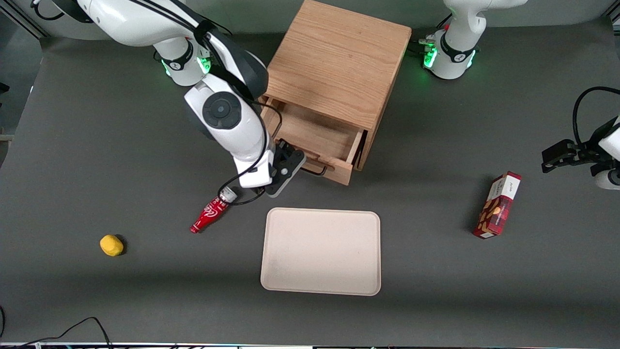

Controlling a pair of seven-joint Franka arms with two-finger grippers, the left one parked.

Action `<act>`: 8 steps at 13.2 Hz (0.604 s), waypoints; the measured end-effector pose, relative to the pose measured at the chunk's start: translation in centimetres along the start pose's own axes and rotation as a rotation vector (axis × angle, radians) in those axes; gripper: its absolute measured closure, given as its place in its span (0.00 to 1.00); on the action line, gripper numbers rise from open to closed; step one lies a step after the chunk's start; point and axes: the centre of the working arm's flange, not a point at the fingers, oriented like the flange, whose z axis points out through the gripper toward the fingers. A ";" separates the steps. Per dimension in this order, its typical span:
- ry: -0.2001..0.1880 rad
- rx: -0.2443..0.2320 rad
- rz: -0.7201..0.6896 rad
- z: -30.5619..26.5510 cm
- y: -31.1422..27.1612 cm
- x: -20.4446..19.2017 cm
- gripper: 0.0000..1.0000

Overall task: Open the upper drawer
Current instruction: 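Pull the upper drawer outward from the cabinet with the right gripper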

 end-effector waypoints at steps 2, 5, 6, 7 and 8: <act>0.007 -0.005 0.006 -0.1 1.5 0.1 0.00; 0.023 -0.013 0.022 -0.2 4.5 0.2 0.00; 0.031 -0.014 0.026 -0.1 5.6 0.2 0.00; 0.046 -0.016 0.037 -0.2 6.9 0.3 0.00; 0.055 -0.011 0.048 -0.1 7.8 0.3 0.00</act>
